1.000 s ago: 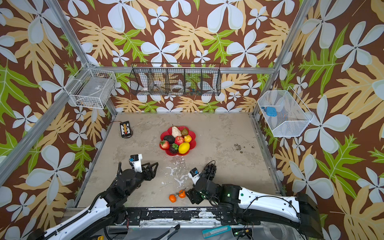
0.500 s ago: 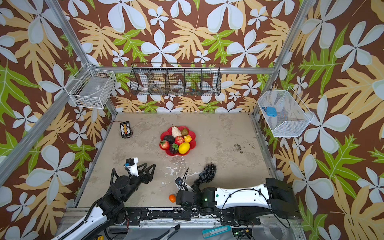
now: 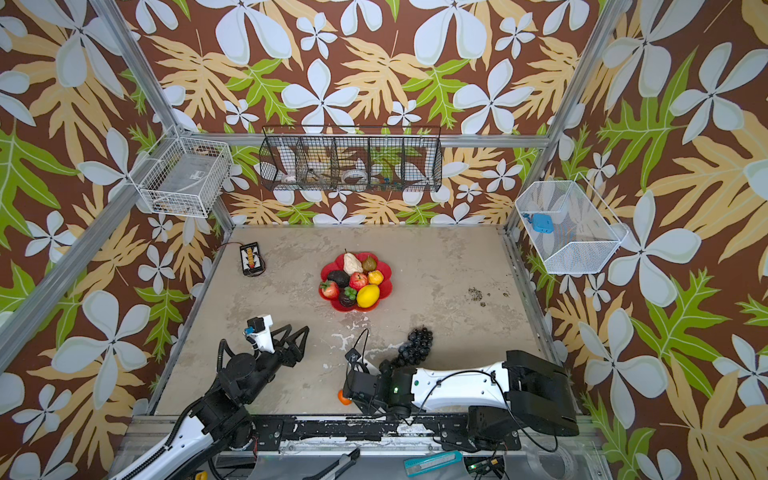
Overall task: Place and organize the fake fruits in the fruit bowl
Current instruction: 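Move the right gripper down to the orange tangerines on the stem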
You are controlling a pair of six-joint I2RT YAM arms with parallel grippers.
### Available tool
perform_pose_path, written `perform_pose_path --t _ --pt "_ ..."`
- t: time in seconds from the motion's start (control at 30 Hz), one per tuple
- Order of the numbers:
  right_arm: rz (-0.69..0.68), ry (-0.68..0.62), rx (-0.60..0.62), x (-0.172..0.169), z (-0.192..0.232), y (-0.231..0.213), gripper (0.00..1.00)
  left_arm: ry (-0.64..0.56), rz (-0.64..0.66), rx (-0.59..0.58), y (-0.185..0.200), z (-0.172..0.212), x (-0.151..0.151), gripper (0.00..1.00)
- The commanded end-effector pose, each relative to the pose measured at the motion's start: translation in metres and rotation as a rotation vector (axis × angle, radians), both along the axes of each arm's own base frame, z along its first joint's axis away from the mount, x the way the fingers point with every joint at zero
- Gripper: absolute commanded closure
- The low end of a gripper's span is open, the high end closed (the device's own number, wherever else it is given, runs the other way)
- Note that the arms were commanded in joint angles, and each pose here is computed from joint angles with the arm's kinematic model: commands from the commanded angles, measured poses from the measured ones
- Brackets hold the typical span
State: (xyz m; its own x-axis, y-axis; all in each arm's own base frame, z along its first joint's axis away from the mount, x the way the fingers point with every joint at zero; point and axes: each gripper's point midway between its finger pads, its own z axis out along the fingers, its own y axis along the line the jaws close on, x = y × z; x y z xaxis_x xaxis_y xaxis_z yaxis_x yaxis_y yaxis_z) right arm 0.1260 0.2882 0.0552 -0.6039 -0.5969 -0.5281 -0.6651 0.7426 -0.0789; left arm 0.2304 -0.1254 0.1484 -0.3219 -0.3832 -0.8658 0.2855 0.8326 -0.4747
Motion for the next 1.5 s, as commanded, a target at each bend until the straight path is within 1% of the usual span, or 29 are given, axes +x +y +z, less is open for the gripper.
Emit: perform_pose_path --t 0.0,0.2,0.4,0.5,0.57,0.67,0.73,0.83,0.9,1.03,1.23,1.33,1.47 --pt "-0.002 0.000 0.039 0.005 0.002 0.011 0.14 0.001 0.017 -0.001 0.002 0.000 0.002 0.28" --pt "-0.026 -0.020 -0.013 0.017 -0.006 0.014 0.15 0.004 0.020 0.001 0.003 -0.001 0.002 0.28" --pt "-0.099 -0.027 -0.012 0.031 -0.006 0.010 0.15 0.005 0.020 0.000 0.002 -0.001 0.002 0.28" --pt "-0.133 -0.023 0.009 0.038 -0.002 0.008 0.15 0.005 0.020 0.002 0.002 -0.001 0.003 0.27" --pt "-0.125 -0.004 0.043 0.039 0.001 0.010 0.16 0.007 0.020 0.003 0.002 -0.002 0.003 0.27" --pt "-0.034 0.049 0.152 0.028 0.015 0.023 0.21 0.008 0.021 0.004 0.002 -0.002 0.003 0.27" --pt "0.028 0.104 0.229 0.019 0.023 0.029 0.26 0.010 0.019 0.006 0.002 -0.003 0.003 0.27" --pt "0.047 0.149 0.285 0.019 0.028 0.021 0.33 0.010 0.020 0.006 0.002 -0.002 0.003 0.27" --pt "0.055 0.156 0.280 0.022 0.028 0.012 0.36 0.011 0.020 0.006 0.002 -0.003 0.003 0.27" --pt "0.080 0.170 0.226 0.019 0.022 0.007 0.39 0.012 0.021 0.009 0.002 -0.003 0.004 0.27" --pt "0.057 0.157 0.158 0.024 0.009 -0.002 0.39 0.013 0.019 0.009 0.001 -0.003 0.004 0.27" --pt "0.068 0.157 0.155 0.024 0.008 0.001 0.40 0.012 0.019 0.011 0.001 -0.004 0.004 0.27" --pt "0.088 0.181 0.144 0.021 0.003 0.004 0.45 0.012 0.020 0.011 0.001 -0.004 0.004 0.27"
